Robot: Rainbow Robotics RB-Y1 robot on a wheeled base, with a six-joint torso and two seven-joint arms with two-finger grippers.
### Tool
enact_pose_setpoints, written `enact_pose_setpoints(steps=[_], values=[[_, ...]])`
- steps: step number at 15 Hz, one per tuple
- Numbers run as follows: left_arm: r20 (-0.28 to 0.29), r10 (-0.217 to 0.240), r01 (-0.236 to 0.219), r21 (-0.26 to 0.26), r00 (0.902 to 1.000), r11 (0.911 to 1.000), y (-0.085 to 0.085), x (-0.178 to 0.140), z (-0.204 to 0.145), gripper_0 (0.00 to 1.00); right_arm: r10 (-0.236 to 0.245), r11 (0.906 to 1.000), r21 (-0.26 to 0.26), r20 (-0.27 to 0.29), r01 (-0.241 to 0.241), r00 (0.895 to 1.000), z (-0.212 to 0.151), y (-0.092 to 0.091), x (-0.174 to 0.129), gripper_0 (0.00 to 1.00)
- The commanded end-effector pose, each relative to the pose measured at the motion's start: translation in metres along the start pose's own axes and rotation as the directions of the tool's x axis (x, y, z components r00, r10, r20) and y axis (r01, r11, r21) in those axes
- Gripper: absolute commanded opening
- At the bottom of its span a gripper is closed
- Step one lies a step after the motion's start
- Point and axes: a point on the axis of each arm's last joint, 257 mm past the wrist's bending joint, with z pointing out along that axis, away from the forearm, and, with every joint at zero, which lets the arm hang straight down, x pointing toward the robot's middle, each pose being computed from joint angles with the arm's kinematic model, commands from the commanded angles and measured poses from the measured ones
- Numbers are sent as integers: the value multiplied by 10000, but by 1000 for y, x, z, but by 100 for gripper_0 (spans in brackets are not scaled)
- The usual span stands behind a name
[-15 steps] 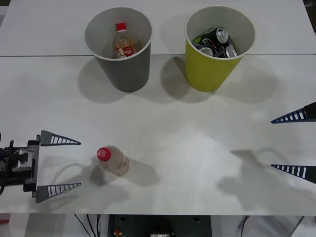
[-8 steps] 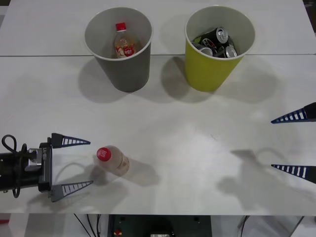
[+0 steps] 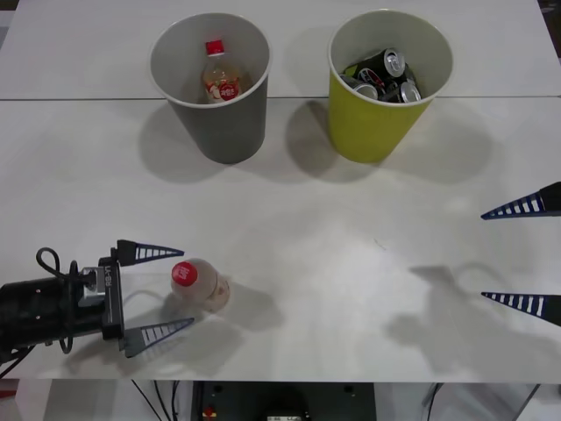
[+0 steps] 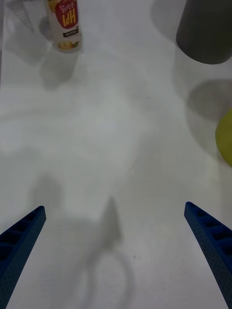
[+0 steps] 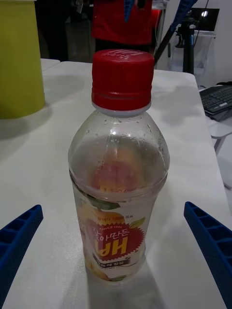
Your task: Put the can into the green bin and the plastic bottle into the gray bin
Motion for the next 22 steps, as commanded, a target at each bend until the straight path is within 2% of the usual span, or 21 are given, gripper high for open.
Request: enact_pose_setpoints(steps=[1,6,9,13,14,15,16,22], values=[[107,5,-5,2,9999,10000,-1,0,12,100,0,10000,0,0,0,10000,0,0,0,100],[249,83,-81,-63,9997,9999,1,0,38,100,0,10000,0,0,0,10000,0,0,0,100],[467,-151,151,10,9988,9999,4,2,54,100,0,10000,0,0,0,10000,0,0,0,100],[601,-100,98,33,9981,9999,7,-1,62,100,0,10000,0,0,0,10000,0,0,0,100],[658,-196,195,31,9976,9998,7,-3,64,36,0,10000,0,0,0,10000,0,0,0,100],[673,-217,215,30,9975,9998,6,-3,64,15,0,10000,0,0,0,10000,0,0,0,100],[672,-263,261,33,9974,9997,6,-3,64,2,0,10000,0,0,0,10000,0,0,0,100],[665,-319,316,52,9973,9995,6,-3,64,0,0,10000,0,0,0,10000,0,0,0,100]])
